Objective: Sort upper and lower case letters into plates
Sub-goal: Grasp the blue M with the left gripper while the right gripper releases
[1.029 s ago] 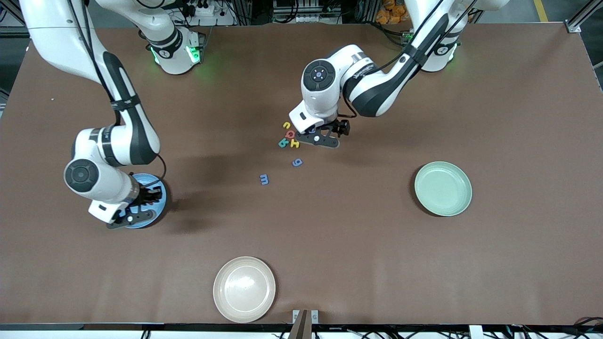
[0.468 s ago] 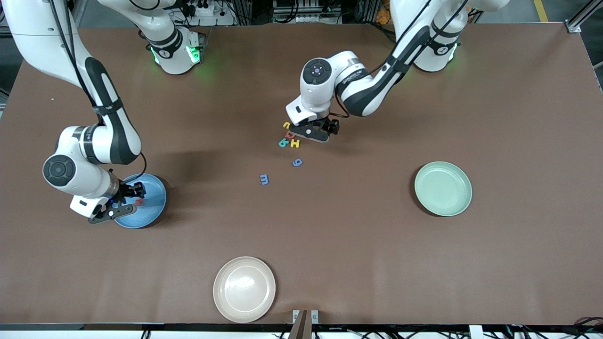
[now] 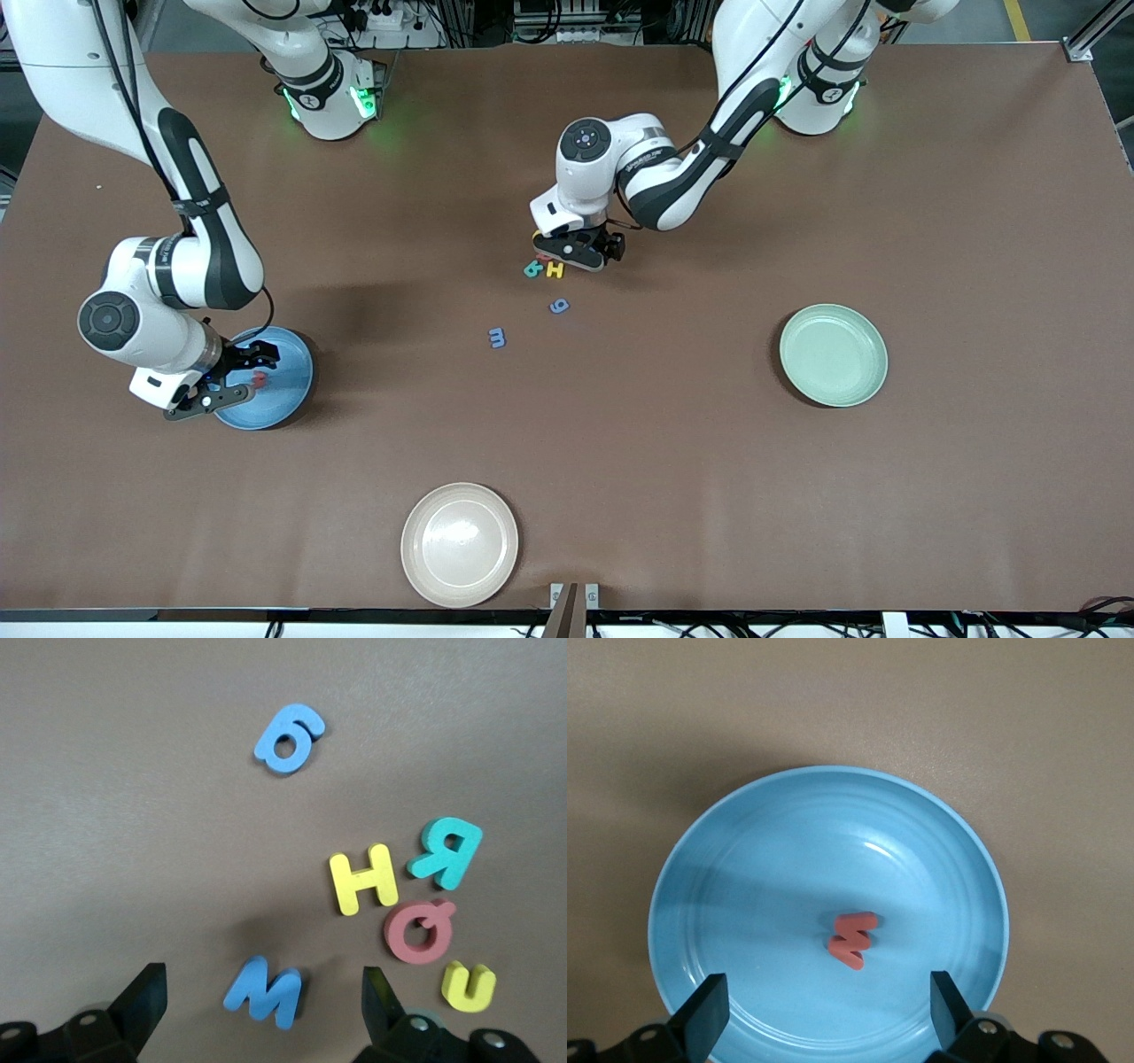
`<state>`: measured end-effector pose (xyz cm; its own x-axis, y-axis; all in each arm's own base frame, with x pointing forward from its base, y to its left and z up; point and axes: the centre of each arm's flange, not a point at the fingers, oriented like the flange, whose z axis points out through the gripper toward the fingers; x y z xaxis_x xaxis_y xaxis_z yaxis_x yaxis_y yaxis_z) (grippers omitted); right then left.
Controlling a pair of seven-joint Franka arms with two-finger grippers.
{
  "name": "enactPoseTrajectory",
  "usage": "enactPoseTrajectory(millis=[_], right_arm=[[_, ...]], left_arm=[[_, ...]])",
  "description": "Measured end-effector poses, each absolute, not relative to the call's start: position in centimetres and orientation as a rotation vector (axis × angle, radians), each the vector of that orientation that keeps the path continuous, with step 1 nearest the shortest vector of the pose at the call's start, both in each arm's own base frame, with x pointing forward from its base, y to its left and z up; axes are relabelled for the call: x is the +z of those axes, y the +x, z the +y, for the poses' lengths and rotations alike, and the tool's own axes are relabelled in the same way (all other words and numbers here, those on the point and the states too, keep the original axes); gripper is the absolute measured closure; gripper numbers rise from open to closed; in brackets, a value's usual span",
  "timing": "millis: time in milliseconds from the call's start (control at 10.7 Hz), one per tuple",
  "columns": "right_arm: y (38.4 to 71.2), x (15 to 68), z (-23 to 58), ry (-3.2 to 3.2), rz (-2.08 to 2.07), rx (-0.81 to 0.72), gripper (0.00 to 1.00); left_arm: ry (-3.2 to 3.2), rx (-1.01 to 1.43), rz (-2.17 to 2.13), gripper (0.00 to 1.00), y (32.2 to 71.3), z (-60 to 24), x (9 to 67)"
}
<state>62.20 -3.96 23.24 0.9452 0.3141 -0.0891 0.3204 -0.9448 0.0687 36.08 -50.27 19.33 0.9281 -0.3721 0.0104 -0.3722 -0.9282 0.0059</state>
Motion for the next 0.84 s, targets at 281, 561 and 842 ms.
enactPoseTrajectory(millis=[281, 561, 842], right_arm=[[61.9, 22.4, -4.0, 3.019, 0.494, -0.142, 0.0], [61.8, 22.2, -4.0, 3.019, 0.494, -0.145, 0.0], [61.8, 22.2, -4.0, 3.019, 0.494, -0.144, 0.0]], left_arm=[[3.1, 0.026, -0.614, 0.06, 35.8, -50.0, 17.6], [3.101, 0.025, -0.616, 0.11, 35.8, -50.0, 17.5], [3.111, 0.001, -0.629, 0.11, 35.1, -49.5, 16.7]])
